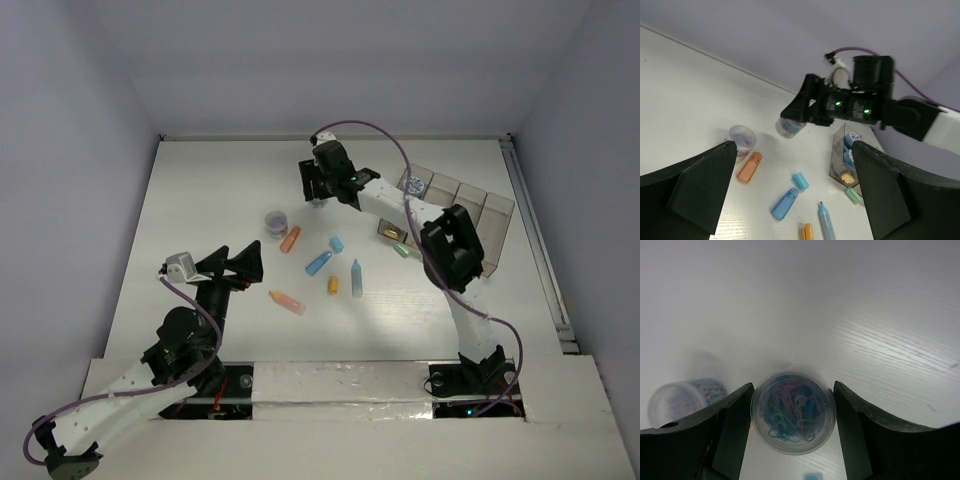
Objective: Sort the stationery into containers
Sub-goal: Pick up the stationery from the center of the board, then place the stationery in the storage box.
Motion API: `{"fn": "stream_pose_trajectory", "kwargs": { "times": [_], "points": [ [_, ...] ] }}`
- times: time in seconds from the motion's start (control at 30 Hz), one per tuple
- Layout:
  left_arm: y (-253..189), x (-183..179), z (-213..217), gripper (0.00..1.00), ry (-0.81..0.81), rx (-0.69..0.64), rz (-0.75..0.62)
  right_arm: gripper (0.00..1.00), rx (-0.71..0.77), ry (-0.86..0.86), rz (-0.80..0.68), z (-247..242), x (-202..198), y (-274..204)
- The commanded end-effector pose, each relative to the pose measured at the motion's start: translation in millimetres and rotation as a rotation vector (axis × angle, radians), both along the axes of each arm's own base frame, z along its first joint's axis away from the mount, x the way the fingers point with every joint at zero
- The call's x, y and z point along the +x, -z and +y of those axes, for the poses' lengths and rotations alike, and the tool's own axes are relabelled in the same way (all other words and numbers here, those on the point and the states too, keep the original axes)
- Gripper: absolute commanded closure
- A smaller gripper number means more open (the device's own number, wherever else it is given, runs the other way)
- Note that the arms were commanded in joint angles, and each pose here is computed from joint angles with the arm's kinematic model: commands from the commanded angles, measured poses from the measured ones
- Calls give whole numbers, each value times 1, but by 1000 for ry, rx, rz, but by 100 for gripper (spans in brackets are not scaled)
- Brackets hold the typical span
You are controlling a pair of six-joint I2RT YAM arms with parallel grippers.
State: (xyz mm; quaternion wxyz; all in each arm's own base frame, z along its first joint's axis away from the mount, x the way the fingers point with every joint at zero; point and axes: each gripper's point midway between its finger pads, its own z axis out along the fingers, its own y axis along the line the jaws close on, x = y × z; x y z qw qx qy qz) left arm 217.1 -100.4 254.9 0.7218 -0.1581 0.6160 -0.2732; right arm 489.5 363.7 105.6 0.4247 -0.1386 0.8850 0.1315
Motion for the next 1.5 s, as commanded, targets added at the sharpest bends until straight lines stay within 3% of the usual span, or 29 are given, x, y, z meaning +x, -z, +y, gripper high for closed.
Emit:
{"fn": "stream_pose_trajectory", "kwargs": {
  "times": [0.0, 0.13, 0.37, 0.5, 0.77, 0.97, 1.47],
  "points": [
    [-17, -2, 4, 1, -7, -42, -41, 63, 163, 64, -284, -14, 13, -136],
    [-18, -3, 2, 1, 7, -44, -44, 63, 181, 177, -345, -94, 13, -178],
    [-19, -3, -1, 1, 26, -52, -52, 62, 187, 468, -352, -249, 1, -169],
    [-19, -3, -3, 1, 33, -48, -52, 62, 196, 569, -321, -296, -4, -145],
    [-20, -4, -3, 1, 37, -54, -55, 62, 154, 668, -271, -341, 14, -109],
    [-19, -4, -4, 1, 38, -51, -52, 59, 116, 674, -221, -349, 29, -80],
    [-17, -2, -6, 1, 37, -44, -47, 54, 85, 707, -197, -366, 49, -57]
  ]
}}
